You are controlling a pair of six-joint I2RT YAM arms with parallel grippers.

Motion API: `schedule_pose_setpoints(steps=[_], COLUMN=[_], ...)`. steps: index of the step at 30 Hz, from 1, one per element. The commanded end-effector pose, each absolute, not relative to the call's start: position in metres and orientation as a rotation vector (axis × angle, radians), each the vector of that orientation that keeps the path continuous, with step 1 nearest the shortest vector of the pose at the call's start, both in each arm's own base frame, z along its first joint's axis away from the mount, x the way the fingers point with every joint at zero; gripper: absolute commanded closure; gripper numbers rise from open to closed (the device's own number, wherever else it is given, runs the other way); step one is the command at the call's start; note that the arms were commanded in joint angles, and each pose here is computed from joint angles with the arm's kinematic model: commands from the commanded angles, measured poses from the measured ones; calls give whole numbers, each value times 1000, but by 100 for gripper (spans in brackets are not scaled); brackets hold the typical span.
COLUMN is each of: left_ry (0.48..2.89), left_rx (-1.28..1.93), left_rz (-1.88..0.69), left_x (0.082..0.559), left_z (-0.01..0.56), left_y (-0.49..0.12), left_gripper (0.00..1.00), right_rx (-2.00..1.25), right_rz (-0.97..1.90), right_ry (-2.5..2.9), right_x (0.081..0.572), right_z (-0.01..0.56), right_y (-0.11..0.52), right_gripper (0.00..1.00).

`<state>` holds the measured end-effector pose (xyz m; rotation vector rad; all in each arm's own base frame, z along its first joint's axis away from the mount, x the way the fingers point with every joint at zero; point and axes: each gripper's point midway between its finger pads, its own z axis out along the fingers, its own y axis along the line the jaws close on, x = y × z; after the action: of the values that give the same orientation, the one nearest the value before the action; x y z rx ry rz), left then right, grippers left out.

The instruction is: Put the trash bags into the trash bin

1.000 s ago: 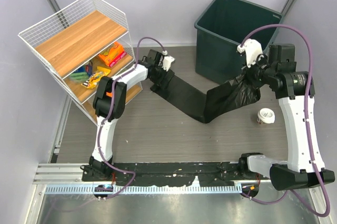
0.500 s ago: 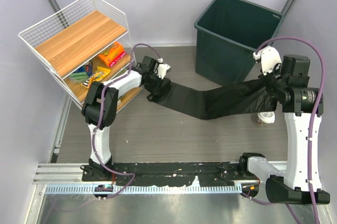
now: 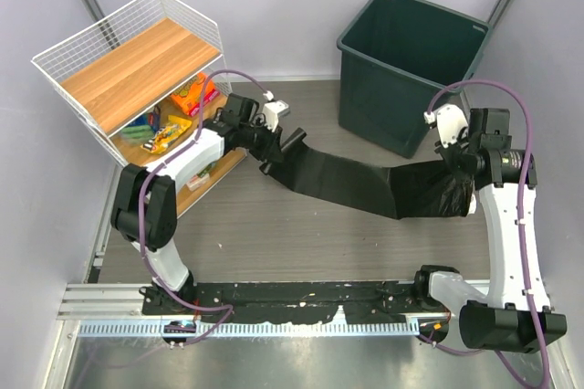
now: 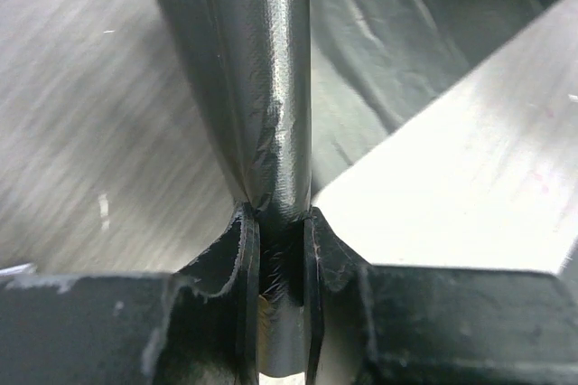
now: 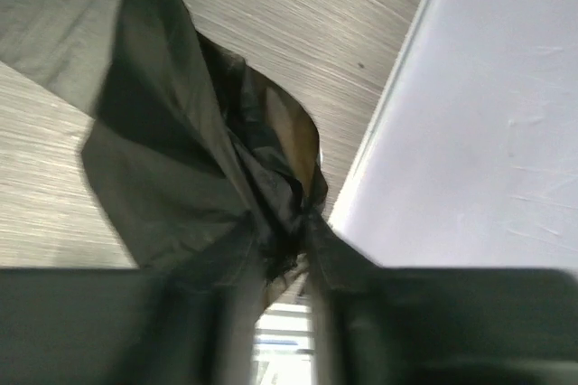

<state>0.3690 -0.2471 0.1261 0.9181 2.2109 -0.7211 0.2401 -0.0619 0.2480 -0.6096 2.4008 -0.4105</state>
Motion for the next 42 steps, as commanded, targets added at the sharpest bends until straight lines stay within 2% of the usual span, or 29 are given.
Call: schedule_pose_setpoints(steps=[1,3,7,14,17,24,35,42], left_ry=[2060,2018,1933,1782,1745,1713,1675,1678], left_rx=[984,1018,1077,1191,1219,1276,1360,1353], left_rz=[-1044,-1125,-1217,-1399,-1469,-1539,-1567,-1550], left_x=[338,327,308,265,249,226,204,207], left_z=[169,182,207,259,276,289,296,297], left_y=[-275,-280,-283,-283,-282,-277,-278,-281], left_gripper=[100,100,100,100,100,100,100,100], right_rx=[-683,-741,-847,-989,-1058,-1250,-1361,-1476], right_rz=[-275,-160,81,294,415,659,825,984], right_ry=[2305,2275,2204,2092,1954,1731,1546,1488], right_x=[254,258,269,297,310,312,309,284], right_z=[269,273,279,267,266,262,257,239], right_y=[-40,-23,15,64,107,187,234,264], right_gripper=[59,37,29,27,27,27,24,25])
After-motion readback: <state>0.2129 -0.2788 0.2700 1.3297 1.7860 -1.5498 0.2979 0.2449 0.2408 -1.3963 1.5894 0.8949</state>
